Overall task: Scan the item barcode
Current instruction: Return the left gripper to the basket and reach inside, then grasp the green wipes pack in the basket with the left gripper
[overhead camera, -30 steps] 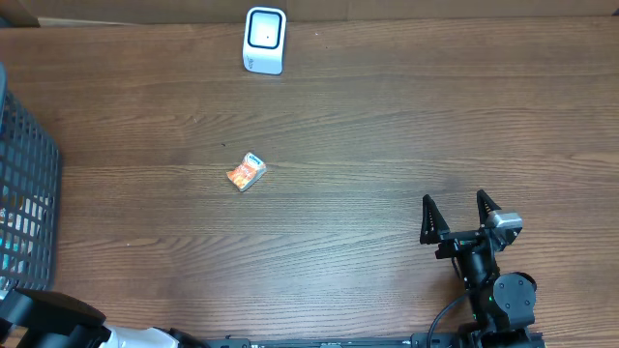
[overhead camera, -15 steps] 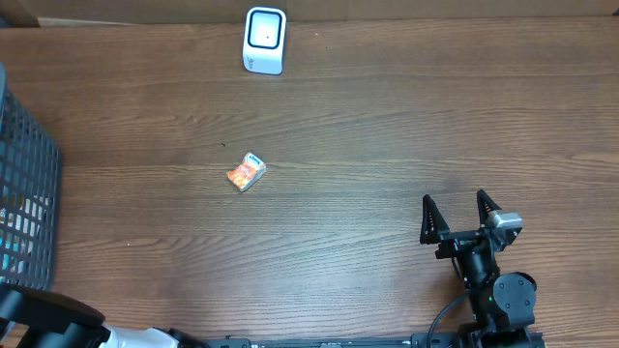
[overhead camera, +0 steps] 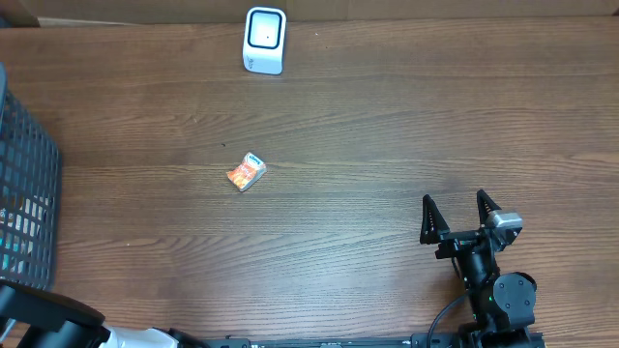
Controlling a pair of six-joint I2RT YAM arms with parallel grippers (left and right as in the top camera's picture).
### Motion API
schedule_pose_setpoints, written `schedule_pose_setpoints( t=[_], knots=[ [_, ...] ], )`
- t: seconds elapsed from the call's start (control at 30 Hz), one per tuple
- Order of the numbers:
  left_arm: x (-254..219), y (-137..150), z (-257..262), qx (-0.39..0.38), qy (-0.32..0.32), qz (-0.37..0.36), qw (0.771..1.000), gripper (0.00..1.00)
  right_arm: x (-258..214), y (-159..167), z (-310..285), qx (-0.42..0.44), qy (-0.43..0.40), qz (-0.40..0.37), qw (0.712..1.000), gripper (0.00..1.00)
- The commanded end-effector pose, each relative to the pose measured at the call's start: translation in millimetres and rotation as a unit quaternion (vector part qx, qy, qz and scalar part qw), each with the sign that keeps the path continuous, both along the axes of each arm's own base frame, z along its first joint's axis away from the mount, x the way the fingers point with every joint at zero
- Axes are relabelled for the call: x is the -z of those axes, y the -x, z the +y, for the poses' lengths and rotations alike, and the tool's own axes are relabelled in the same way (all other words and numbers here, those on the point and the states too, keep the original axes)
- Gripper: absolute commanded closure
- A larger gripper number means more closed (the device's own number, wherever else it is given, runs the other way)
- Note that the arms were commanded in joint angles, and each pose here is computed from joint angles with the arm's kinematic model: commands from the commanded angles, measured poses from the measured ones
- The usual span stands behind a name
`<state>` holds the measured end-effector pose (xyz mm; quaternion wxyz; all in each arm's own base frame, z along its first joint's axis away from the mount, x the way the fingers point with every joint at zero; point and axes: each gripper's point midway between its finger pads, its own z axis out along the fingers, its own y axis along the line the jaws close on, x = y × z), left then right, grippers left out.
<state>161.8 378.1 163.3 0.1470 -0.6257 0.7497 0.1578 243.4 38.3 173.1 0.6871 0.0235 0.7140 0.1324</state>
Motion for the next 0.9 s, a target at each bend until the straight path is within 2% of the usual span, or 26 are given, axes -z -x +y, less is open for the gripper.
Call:
schedule_pose_setpoints(
  t=[0.0,0.07,0.17,0.47,0.87],
  knots=[
    [19.1,4.7,0.1,0.020,0.004,0.018,1.000,0.03,2.7,-0.1,0.2,0.001,0.002,-0.001,1.000,0.00],
    [29.7,-8.0,0.4,0.061,0.004,-0.002,0.998,0.04,2.8,-0.1,0.2,0.001,0.002,0.000,1.000,0.00],
    [38.2,-18.3,1.1,0.084,-0.001,-0.021,0.996,0.04,2.7,-0.1,0.2,0.001,0.002,-0.001,1.000,0.00],
    [48.4,-24.7,13.7,0.089,-0.024,-0.028,0.995,0.05,2.7,-0.1,0.2,0.001,0.002,-0.001,1.000,0.00],
    [94.0,-29.6,16.7,0.092,0.018,-0.020,0.995,0.05,2.7,-0.1,0.2,0.001,0.002,-0.001,1.000,0.00]
  ],
)
